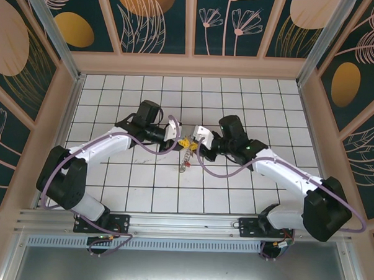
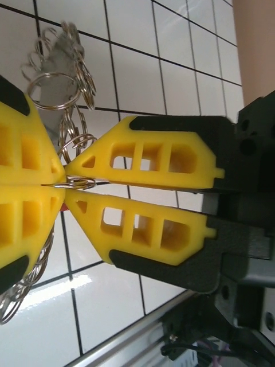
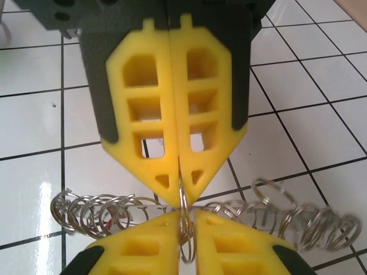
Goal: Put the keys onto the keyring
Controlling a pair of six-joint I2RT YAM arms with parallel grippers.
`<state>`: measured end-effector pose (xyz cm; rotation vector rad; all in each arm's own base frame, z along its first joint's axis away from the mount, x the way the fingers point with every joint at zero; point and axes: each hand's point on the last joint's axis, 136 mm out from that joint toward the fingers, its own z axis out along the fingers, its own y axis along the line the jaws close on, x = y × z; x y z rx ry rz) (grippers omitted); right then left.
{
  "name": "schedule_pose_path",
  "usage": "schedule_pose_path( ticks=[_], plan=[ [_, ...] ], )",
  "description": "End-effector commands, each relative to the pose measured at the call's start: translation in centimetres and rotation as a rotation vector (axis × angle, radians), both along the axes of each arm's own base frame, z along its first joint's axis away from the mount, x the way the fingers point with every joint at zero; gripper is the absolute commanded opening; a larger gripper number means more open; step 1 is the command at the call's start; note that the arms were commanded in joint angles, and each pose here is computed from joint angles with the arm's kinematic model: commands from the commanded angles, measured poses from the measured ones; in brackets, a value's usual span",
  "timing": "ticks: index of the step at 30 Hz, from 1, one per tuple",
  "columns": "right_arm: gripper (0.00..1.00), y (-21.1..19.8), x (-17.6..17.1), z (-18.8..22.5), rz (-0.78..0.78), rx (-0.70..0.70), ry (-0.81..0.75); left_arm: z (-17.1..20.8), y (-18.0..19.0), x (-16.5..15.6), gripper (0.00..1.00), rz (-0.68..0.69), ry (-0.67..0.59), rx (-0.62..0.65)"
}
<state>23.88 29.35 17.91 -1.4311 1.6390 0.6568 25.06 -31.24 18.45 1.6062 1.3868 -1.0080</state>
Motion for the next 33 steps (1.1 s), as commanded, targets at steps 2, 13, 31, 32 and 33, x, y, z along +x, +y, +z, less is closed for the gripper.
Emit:
schedule_pose_path(
  ticks=[2, 13, 31, 32, 33],
  plan=[
    [0.15, -0.2, 0.2, 2.1, 0.003, 0.117, -0.060, 4.8, -0.9, -2.2, 0.00, -0.138, -0.036, -0.181],
    [0.15, -0.4, -0.2, 3.9, 0.027, 0.214, -0.084, 4.9, -1.0, -2.8, 0.00, -0.183, -0.008, -0.213],
    [0.19, -2.7, 1.5, 2.4, -0.122, 0.044, -0.109, 3.8, -0.6, -0.3, 0.00, 0.005, -0.108, -0.140],
    [0.19, -2.6, 1.4, 2.7, -0.121, 0.055, -0.118, 3.6, -0.6, -0.2, 0.00, 0.007, -0.108, -0.128],
    [0.19, -2.6, 1.4, 3.1, -0.120, 0.066, -0.128, 3.4, -0.5, -0.1, 0.00, 0.012, -0.107, -0.117]
  ],
)
